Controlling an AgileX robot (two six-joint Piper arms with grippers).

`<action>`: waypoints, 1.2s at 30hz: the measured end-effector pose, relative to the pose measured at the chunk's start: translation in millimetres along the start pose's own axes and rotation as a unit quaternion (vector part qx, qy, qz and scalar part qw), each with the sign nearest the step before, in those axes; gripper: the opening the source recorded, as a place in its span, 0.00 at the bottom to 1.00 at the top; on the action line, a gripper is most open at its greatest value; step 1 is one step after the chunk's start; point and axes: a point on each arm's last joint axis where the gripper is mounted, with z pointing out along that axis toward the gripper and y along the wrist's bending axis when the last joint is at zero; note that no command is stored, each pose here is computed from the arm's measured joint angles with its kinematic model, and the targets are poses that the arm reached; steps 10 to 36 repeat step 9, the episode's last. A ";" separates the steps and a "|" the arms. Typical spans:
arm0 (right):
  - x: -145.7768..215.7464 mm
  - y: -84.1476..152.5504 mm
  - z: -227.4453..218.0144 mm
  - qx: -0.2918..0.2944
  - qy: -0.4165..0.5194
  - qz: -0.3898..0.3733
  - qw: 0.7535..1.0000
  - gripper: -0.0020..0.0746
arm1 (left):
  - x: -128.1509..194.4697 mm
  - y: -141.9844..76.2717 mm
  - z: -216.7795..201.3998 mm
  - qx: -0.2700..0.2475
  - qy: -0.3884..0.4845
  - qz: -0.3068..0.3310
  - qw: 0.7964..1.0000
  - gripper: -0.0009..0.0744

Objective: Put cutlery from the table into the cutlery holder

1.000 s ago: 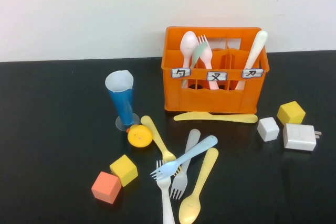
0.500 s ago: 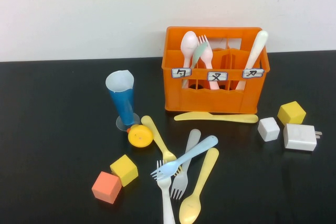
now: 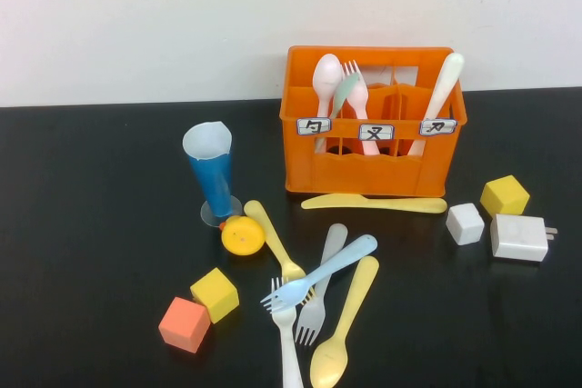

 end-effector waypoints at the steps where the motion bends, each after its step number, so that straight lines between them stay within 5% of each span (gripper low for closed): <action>1: 0.0 -0.1 0.0 0.000 0.000 -0.001 1.000 0.02 | 0.0 0.0 0.0 0.000 0.000 -0.001 1.000 0.01; 36: 0.1 -0.1 0.0 0.001 0.001 -0.003 1.000 0.02 | 0.0 0.0 0.0 0.000 0.000 -0.001 1.000 0.01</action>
